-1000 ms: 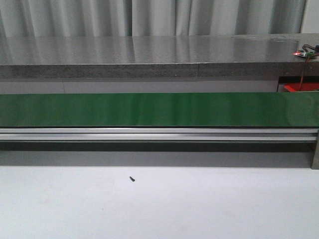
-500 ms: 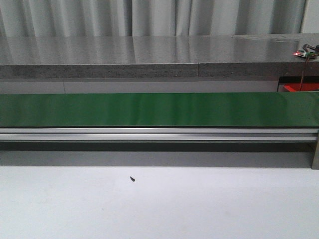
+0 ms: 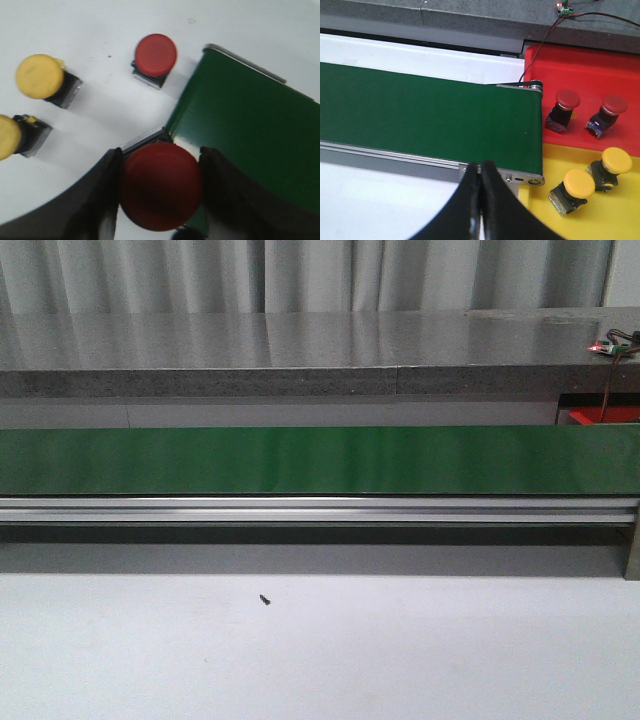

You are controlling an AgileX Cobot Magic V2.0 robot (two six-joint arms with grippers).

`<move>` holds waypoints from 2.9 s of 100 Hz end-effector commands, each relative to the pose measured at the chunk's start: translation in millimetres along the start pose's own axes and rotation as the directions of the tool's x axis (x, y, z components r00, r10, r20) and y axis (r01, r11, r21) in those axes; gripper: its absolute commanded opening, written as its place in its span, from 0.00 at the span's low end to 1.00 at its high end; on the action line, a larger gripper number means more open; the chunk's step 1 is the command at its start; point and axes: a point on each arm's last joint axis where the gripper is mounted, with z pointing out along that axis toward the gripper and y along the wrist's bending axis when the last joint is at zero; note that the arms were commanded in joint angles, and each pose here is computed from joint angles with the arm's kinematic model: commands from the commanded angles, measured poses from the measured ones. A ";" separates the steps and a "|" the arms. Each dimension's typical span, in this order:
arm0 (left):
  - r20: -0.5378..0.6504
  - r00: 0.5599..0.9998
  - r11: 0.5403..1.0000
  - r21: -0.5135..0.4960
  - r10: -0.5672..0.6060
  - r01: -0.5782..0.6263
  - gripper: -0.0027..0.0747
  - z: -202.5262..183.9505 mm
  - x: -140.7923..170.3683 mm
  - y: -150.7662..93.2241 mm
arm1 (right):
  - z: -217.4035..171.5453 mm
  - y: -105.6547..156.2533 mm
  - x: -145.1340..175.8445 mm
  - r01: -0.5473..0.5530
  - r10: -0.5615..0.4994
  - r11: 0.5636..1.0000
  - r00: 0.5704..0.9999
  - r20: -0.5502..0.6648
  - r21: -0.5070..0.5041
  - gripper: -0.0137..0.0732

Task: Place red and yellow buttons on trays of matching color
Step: 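Grasp the red button with the left gripper and carry it over the conveyor, then lower the red button onto the conveyor start and open the left gripper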

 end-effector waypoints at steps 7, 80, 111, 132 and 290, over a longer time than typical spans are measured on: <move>0.073 0.996 0.997 0.045 0.052 -0.055 0.32 -15.8 -5.4 -24.7 | -4.5 -0.6 -13.7 -0.002 0.001 1.000 0.995 0.098 0.009 0.08; 0.064 0.992 0.990 0.083 0.109 -0.114 0.70 -13.2 -1.7 -40.6 | -4.5 -0.6 -13.7 -0.002 0.001 1.000 0.995 0.098 0.009 0.08; 0.135 0.984 0.989 0.079 0.117 -0.129 0.70 -40.6 -1.9 -39.6 | -4.5 -0.6 -13.7 -0.002 0.001 1.000 0.995 0.098 0.009 0.08; 0.167 0.983 0.996 0.040 0.069 -0.077 0.70 -55.2 -5.5 -16.6 | -4.5 -0.6 -13.7 -0.002 0.001 1.000 0.995 0.098 0.009 0.08; -0.086 0.982 0.965 -0.188 0.167 -0.181 0.70 44.2 -8.6 121.0 | -4.5 -0.6 -13.7 -0.002 0.001 1.000 0.995 0.098 0.009 0.08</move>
